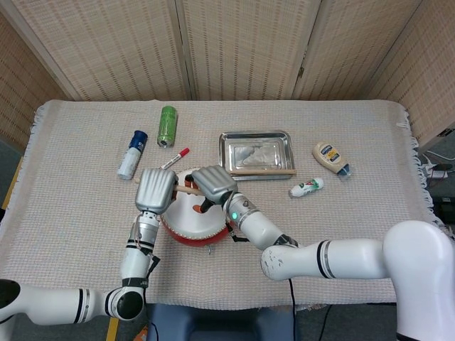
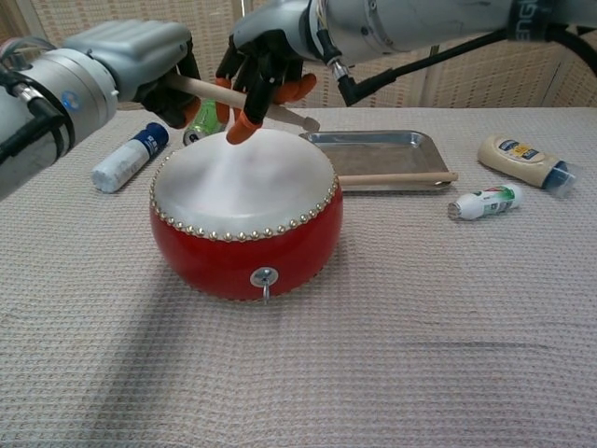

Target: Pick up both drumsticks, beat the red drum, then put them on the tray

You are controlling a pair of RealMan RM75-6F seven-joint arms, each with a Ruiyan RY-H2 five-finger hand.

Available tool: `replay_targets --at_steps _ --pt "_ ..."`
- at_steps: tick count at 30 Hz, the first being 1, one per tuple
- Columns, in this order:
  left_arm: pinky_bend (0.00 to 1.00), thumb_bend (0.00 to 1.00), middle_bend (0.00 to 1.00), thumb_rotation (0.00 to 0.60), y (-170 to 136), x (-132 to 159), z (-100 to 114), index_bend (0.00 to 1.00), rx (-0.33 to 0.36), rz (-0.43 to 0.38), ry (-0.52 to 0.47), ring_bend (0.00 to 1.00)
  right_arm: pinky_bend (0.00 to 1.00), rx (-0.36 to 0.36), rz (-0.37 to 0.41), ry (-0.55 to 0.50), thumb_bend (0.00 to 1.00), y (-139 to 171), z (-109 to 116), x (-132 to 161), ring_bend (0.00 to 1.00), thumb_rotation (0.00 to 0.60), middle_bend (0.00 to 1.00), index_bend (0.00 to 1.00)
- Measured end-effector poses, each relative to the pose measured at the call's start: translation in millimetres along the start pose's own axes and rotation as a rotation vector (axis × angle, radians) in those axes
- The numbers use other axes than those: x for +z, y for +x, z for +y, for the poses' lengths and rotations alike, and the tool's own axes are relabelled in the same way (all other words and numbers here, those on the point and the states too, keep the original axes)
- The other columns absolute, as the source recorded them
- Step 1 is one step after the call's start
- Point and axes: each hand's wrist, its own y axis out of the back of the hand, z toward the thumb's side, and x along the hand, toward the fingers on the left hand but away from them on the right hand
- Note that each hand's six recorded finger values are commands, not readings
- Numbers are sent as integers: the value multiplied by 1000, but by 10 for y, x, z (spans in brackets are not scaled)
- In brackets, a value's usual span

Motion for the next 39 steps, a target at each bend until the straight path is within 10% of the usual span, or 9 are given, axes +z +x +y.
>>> replay_targets --at_steps 12,18,26,39 --pt "1000 535 1000 600 -57 19 -5 806 26 -26 15 990 1000 -34 -5 -30 262 -67 -32 7 1000 600 824 976" --pt "1000 486 951 600 -96 40 28 693 47 -47 17 935 1000 -42 -3 -42 274 -88 -44 -6 1000 600 860 1000" --pt "973 402 634 600 -161 55 74 335 68 -72 20 656 1000 -52 11 -48 284 -101 -50 -19 1000 600 875 1000" --pt "493 309 171 600 -171 50 73 32 42 -87 9 208 1000 -58 19 -42 301 -86 -48 -39 1000 600 898 1000"
